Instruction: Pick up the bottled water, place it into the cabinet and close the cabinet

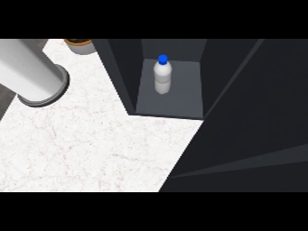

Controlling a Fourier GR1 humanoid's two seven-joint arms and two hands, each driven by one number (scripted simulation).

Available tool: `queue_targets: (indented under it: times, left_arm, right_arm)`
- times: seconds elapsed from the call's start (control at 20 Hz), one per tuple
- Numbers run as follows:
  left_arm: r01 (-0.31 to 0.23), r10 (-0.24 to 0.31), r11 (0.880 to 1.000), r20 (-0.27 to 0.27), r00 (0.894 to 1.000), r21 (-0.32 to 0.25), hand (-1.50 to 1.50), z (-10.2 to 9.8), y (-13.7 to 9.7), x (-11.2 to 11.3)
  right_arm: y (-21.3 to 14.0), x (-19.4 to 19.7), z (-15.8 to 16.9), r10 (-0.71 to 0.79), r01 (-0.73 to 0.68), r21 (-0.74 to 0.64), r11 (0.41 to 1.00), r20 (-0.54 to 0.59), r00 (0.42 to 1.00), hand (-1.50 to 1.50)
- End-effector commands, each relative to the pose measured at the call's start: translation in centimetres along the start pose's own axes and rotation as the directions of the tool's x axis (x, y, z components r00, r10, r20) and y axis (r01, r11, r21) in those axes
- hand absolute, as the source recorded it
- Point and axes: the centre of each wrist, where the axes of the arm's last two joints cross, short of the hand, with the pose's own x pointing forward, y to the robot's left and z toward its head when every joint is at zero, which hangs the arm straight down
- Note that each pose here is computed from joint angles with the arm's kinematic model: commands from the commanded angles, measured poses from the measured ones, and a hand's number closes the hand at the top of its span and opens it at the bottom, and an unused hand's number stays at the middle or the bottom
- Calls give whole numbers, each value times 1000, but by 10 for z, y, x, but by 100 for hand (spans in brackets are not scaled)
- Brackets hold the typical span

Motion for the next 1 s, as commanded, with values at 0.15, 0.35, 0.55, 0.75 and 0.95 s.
queue_targets:
  times: [0.15,0.35,0.55,0.75,0.95]
  left_arm:
    - [-18,18,1000,20,1000,-3,-150,10,21,19]
    - [1,-1,1000,35,999,1,-150,15,30,32]
    - [-11,11,1000,22,1000,6,-150,25,41,50]
    - [-15,15,1000,38,999,13,-150,34,57,39]
    - [0,-2,999,43,999,43,-150,36,59,52]
  right_arm:
    - [31,28,-63,-142,136,90,987,75,987,150]
    - [11,28,-101,-173,169,62,984,65,983,150]
    - [-4,48,-123,-223,221,45,974,46,974,150]
    - [-26,49,-155,-303,301,39,953,69,950,150]
    - [-48,48,-175,-293,289,54,956,74,953,150]
